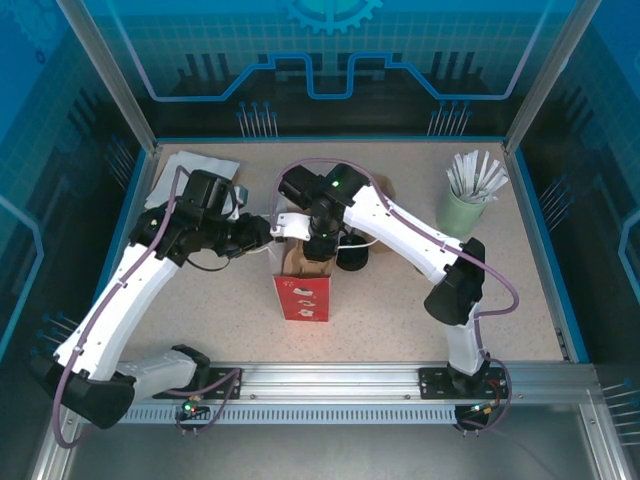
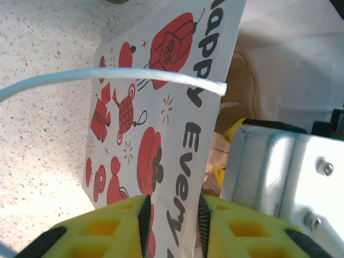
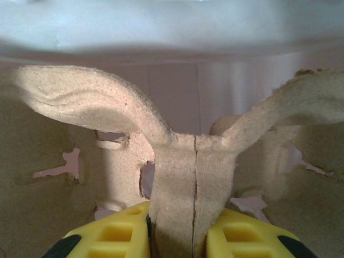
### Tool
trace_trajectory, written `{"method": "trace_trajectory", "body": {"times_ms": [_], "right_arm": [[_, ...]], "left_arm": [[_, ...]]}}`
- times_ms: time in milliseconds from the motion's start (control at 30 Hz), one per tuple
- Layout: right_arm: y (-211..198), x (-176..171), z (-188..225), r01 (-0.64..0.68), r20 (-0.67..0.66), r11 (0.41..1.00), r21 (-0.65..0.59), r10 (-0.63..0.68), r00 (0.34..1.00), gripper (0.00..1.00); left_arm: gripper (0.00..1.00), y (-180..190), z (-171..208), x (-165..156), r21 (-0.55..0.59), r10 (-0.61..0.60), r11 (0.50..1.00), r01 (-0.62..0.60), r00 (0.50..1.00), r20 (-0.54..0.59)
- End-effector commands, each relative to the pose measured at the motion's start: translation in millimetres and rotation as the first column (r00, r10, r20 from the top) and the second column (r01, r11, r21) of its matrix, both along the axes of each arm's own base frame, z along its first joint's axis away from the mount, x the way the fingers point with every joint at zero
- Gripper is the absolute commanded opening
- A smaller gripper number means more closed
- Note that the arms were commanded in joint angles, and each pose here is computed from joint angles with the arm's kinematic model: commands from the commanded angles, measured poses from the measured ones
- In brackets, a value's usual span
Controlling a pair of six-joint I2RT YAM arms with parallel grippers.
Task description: Pack the takeout coffee
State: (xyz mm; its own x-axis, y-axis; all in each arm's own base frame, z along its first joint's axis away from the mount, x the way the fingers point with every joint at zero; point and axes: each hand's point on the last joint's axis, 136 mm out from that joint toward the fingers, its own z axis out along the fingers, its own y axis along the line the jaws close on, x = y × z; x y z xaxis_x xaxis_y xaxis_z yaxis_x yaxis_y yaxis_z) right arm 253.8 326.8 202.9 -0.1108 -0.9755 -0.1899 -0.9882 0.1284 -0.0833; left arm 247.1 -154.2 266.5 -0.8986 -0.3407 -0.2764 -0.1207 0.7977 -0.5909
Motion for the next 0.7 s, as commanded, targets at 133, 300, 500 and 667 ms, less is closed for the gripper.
{"method": "trace_trajectory", "body": {"times_ms": [133, 300, 500, 667], "right_arm": [[3, -5, -11, -0.11, -0.013, 0.992, -0.063, 0.11, 0.994, 0.25], [2, -5, -20, -0.115, -0.032, 0.989, -0.09, 0.112, 0.993, 0.25], [5, -4, -23, -0.121, -0.035, 0.989, -0.089, 0.118, 0.992, 0.25], [5, -5, -24, -0.126, -0.042, 0.988, -0.087, 0.123, 0.992, 0.25]], "left_arm": [[0.55, 9, 42, -6, -0.079, 0.031, 0.997, -0.022, 0.993, 0.113], [0.64, 37, 42, -12, -0.021, 0.132, 0.991, -0.131, 0.984, 0.121], [0.74, 57, 17, -17, -0.042, 0.232, 0.972, -0.23, 0.971, 0.06], [0.76, 53, -5, -12, -0.052, 0.225, 0.973, -0.225, 0.974, 0.01]]}}
